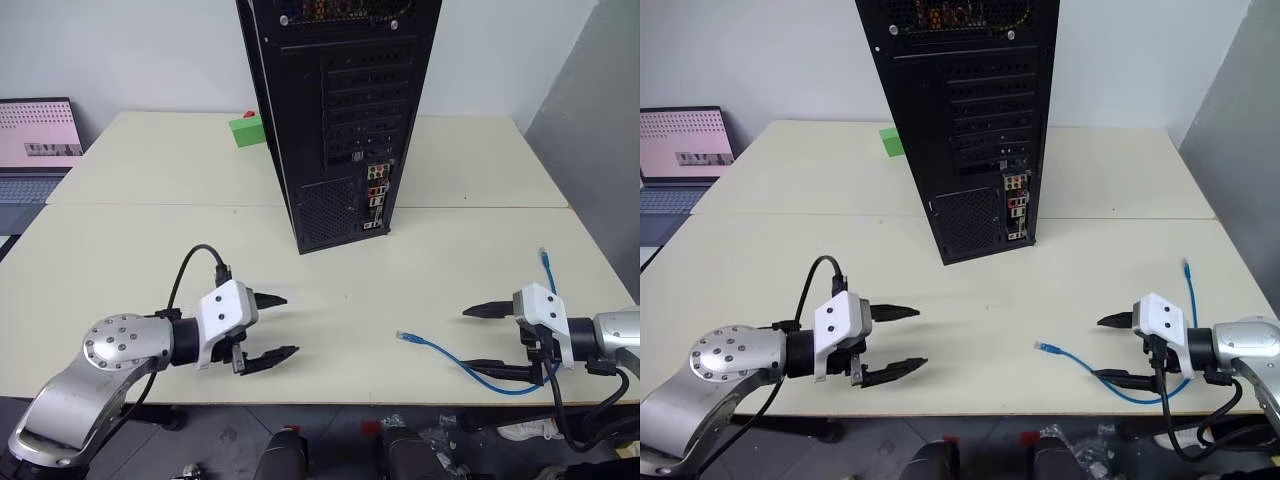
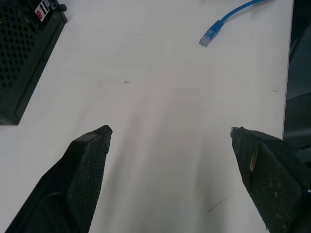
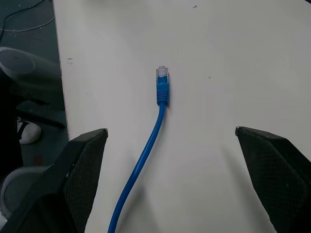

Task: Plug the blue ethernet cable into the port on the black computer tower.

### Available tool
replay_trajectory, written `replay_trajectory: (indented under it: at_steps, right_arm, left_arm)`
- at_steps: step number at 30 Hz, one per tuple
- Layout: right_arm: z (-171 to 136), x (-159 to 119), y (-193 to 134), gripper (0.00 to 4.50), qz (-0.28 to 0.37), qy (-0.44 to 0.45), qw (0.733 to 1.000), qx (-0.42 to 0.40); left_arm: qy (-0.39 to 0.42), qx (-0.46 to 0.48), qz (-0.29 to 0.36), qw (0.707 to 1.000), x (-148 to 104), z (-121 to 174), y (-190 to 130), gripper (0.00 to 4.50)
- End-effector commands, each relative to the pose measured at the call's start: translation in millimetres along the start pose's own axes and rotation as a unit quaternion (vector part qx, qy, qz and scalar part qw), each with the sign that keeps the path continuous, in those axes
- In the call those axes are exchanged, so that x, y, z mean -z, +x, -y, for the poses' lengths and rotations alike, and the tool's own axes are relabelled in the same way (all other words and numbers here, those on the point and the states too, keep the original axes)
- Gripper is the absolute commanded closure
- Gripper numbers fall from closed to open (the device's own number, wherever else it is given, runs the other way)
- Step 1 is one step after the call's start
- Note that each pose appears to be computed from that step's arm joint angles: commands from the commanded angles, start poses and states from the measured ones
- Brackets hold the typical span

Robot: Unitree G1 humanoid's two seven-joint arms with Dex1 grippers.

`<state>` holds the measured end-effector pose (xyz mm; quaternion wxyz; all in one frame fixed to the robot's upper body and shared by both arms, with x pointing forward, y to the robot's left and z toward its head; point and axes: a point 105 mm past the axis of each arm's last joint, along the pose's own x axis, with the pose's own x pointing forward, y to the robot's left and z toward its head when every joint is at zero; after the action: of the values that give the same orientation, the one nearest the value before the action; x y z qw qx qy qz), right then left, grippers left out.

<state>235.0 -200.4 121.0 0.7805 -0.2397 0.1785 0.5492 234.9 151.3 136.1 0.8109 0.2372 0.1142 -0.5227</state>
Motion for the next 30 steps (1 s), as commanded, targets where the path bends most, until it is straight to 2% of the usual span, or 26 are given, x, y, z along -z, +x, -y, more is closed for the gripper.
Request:
replay_trajectory:
  at_steps: [1,13,24,30]
  right_arm:
    - [3,-5,-6,0.04,-0.002,-0.020,1.000,0.009]
    - [7,-12,1,0.04,0.020,-0.019,0.999,0.037]
    - [3,-12,44,0.04,0.023,-0.017,0.998,0.058]
    - [1,0,62,0.04,0.014,-0.015,0.998,0.058]
  left_arm:
    - [0.011,0.014,0.013,1.000,-8,5,1,0.30]
    - [0.016,0.018,0.010,1.000,-8,8,8,0.30]
    - [0.043,0.049,0.024,0.998,-19,17,22,0.30]
    - [0.044,0.063,0.027,0.997,-21,23,25,0.30]
